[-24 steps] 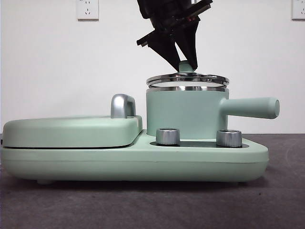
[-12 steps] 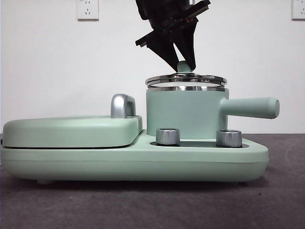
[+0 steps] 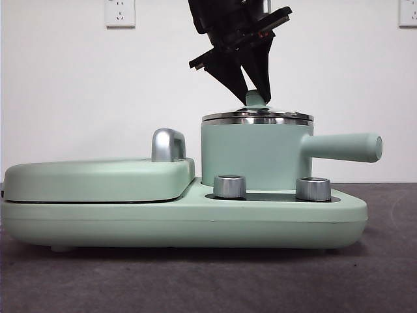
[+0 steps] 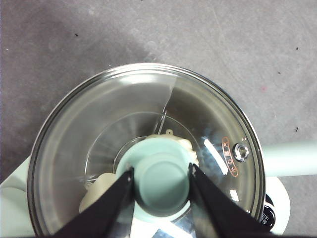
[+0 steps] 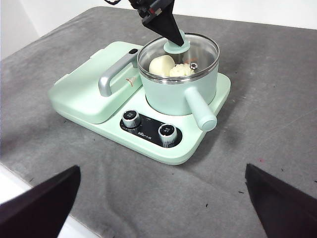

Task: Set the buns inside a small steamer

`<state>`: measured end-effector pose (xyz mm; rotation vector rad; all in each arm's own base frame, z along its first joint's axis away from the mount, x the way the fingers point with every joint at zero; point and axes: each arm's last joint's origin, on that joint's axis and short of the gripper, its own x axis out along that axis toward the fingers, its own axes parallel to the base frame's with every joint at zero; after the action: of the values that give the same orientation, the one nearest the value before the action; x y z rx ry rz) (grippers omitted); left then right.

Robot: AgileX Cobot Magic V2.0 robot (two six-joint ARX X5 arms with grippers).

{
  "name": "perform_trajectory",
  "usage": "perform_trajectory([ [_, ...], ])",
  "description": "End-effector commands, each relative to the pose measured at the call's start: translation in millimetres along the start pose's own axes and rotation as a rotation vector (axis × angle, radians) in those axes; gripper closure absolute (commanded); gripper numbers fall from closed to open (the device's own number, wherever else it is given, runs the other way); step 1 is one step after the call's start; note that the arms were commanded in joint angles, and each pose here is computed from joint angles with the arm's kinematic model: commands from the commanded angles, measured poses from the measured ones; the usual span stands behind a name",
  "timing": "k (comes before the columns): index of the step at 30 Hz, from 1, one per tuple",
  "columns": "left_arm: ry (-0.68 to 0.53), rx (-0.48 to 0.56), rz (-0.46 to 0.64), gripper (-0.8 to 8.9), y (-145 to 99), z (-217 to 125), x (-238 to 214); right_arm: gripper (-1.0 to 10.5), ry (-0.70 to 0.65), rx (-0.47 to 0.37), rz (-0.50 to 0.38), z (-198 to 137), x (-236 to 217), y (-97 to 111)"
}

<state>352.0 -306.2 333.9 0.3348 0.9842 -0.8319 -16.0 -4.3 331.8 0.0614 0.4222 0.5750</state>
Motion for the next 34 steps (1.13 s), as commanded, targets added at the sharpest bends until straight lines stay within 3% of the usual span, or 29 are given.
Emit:
perform_trajectory([
  [1,0.021,0.011,-0.022,7.95,-5.6,1.7,20.5,4.1,-0.019,0.006,0.003,2.2,-2.5,0.4],
  [4,0.042,0.005,-0.025,7.8,-6.7,-0.2,22.1,4.1,-0.018,0.008,0.003,2.1,-2.5,0.4],
  [5,0.045,-0.004,-0.025,7.36,-6.9,-0.4,21.9,4.1,-0.018,0.01,0.003,2.1,-2.5,0.4],
  [8,0.049,-0.051,-0.023,3.68,-7.3,-0.5,16.2,4.1,-0.015,0.01,0.003,1.8,-2.5,0.4],
  [9,0.046,-0.063,-0.021,3.24,-7.0,-0.6,10.0,4.1,-0.011,0.011,0.003,1.4,-2.5,0.3],
  [19,-0.01,-0.121,-0.008,3.18,-18.9,-24.4,-112.3,4.1,-0.007,0.018,0.024,1.3,-2.5,0.9],
  [27,0.042,-0.067,-0.011,3.18,-37.5,-110.4,-178.0,4.1,0.0,-0.03,0.105,1.3,-2.5,3.3],
  [34,-0.144,-0.096,-0.007,3.18,-47.1,-185.6,-204.2,4.1,-0.003,-0.075,0.154,1.6,-2.7,4.7],
])
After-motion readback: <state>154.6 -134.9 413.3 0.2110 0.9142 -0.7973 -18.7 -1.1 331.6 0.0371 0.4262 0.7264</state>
